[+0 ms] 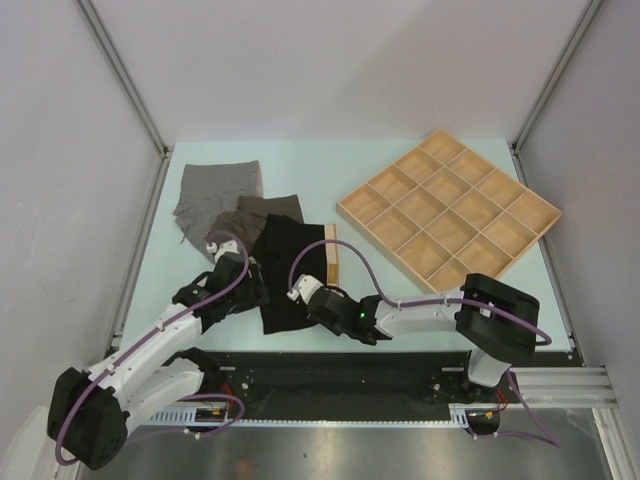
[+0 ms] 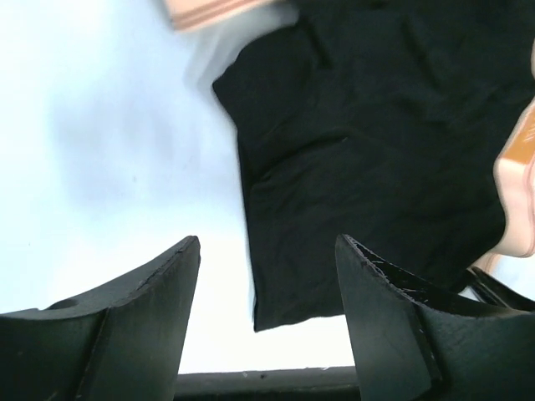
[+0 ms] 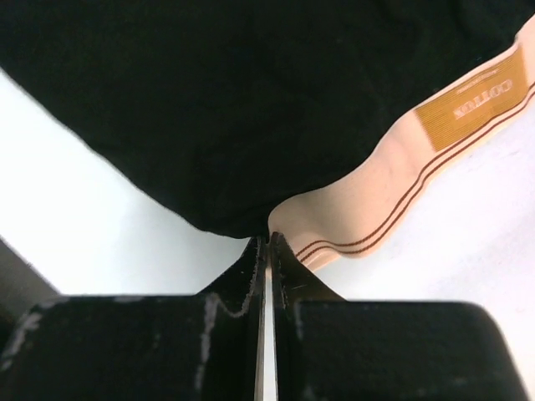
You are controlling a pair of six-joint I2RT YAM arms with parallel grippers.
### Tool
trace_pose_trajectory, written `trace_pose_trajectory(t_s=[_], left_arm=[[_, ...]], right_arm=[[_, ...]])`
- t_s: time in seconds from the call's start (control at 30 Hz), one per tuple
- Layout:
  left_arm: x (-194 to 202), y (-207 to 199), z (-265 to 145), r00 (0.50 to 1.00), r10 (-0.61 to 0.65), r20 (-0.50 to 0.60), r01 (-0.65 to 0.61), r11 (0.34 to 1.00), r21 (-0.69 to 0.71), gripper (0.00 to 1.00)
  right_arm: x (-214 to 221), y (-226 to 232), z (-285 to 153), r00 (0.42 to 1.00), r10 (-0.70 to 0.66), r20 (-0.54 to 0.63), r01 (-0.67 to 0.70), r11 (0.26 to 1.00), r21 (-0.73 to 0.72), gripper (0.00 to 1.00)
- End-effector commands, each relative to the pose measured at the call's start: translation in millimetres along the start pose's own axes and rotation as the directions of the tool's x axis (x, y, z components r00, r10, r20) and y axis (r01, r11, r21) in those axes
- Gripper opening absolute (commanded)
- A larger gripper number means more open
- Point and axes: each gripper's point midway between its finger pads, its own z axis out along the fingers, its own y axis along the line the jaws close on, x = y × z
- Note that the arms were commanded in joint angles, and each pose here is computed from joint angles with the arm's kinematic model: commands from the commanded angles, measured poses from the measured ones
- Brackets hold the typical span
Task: Roll the underwear
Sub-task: Flatten out the underwear at the center of the board.
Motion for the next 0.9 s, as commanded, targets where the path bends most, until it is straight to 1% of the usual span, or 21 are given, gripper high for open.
trace_pose_trajectory(t_s=[0.0, 0.07, 0.2, 0.3, 0.33, 0.4, 0.47, 0.63, 0.7, 0.73, 0.87], left_arm=[[23, 5, 0, 0.997, -0.002, -0.083, -0.001, 0.999, -0.041, 0.71], [31, 4, -1, 0.995, 0.016, -0.103, -0.02, 0.999, -0.046, 0.7], [42, 8, -7, 0.992, -0.008, -0.125, -0.001, 0.997, -0.071, 0.69], [50, 10, -9, 0.99, -0.032, -0.138, 0.021, 0.997, -0.077, 0.65], [53, 10, -9, 0.989, -0.032, -0.145, 0.022, 0.997, -0.075, 0.58], [64, 11, -10, 0.984, -0.035, -0.172, 0.02, 0.996, -0.086, 0.54], [71, 14, -14, 0.984, -0.01, -0.18, -0.01, 0.994, -0.109, 0.53], [79, 17, -18, 0.982, -0.022, -0.187, -0.004, 0.99, -0.139, 0.52], [83, 17, -17, 0.98, -0.036, -0.194, 0.01, 0.991, -0.133, 0.49], [86, 18, -16, 0.979, -0.038, -0.199, 0.011, 0.991, -0.133, 0.44], [96, 23, -11, 0.975, -0.044, -0.22, 0.012, 0.989, -0.144, 0.41]], right_arm=[[28, 22, -12, 0.991, -0.028, -0.129, 0.021, 0.999, -0.05, 0.0], [26, 27, -19, 0.99, -0.021, -0.137, 0.013, 0.998, -0.06, 0.0], [23, 38, -27, 0.989, 0.016, -0.148, -0.027, 0.997, -0.074, 0.0], [24, 44, -28, 0.987, 0.051, -0.153, -0.063, 0.995, -0.078, 0.0], [24, 45, -28, 0.986, 0.073, -0.152, -0.085, 0.994, -0.073, 0.0], [27, 44, -28, 0.984, 0.088, -0.154, -0.098, 0.993, -0.058, 0.0], [29, 43, -27, 0.983, 0.103, -0.155, -0.111, 0.993, -0.047, 0.0], [29, 43, -25, 0.982, 0.125, -0.144, -0.132, 0.99, -0.041, 0.0], [28, 44, -25, 0.981, 0.131, -0.141, -0.139, 0.989, -0.048, 0.0], [28, 44, -25, 0.982, 0.133, -0.137, -0.141, 0.989, -0.049, 0.0], [26, 44, -26, 0.982, 0.138, -0.126, -0.145, 0.988, -0.054, 0.0]])
